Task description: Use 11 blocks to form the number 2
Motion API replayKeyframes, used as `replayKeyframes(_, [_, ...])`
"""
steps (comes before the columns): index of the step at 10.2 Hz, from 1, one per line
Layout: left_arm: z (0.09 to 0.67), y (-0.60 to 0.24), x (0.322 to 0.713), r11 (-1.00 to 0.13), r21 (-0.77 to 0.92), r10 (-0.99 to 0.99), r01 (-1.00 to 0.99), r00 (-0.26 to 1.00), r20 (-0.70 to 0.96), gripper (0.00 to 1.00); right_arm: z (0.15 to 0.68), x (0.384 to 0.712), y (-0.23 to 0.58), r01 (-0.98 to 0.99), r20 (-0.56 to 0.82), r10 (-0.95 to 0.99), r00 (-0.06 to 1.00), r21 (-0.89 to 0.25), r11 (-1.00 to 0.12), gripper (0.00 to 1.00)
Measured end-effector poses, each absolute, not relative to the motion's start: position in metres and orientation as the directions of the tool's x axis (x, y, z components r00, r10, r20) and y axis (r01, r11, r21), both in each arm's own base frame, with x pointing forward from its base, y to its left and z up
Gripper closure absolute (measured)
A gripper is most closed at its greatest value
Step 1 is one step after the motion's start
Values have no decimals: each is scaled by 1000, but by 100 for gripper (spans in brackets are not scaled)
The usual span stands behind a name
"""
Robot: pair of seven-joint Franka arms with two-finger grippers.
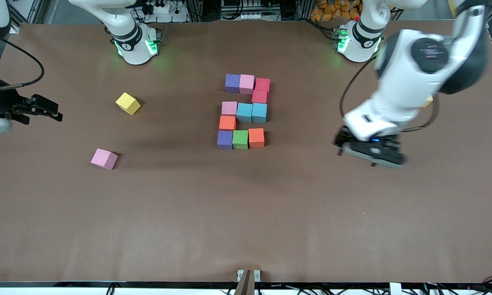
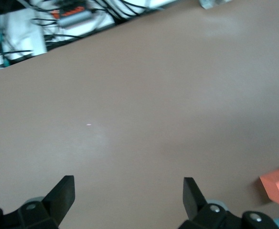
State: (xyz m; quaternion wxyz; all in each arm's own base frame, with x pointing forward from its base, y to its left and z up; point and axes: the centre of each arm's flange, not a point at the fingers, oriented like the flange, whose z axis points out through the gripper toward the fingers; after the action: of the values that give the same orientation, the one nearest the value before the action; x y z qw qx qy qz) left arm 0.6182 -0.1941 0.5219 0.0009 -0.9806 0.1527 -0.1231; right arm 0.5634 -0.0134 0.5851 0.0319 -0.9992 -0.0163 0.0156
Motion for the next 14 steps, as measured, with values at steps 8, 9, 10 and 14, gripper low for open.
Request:
replayKeyframes(8, [571, -72, 626, -998, 43, -43, -49, 989, 138, 0, 605, 554, 13, 20, 6, 20, 1000, -63, -998, 0])
replayKeyframes(9, [576, -66, 622, -998, 39, -37, -42, 994, 106, 0, 604, 554, 11, 17, 5, 16, 1000, -62, -998, 0])
replayKeyframes(10, [588, -64, 615, -999, 23, -44, -47, 994, 96, 0, 604, 554, 7, 11, 4, 10, 1000, -62, -998, 0])
replayKeyframes(14, [621, -66, 595, -998, 40, -41, -45, 994, 105, 0, 600, 555, 10, 15, -2, 15, 1000, -62, -998, 0])
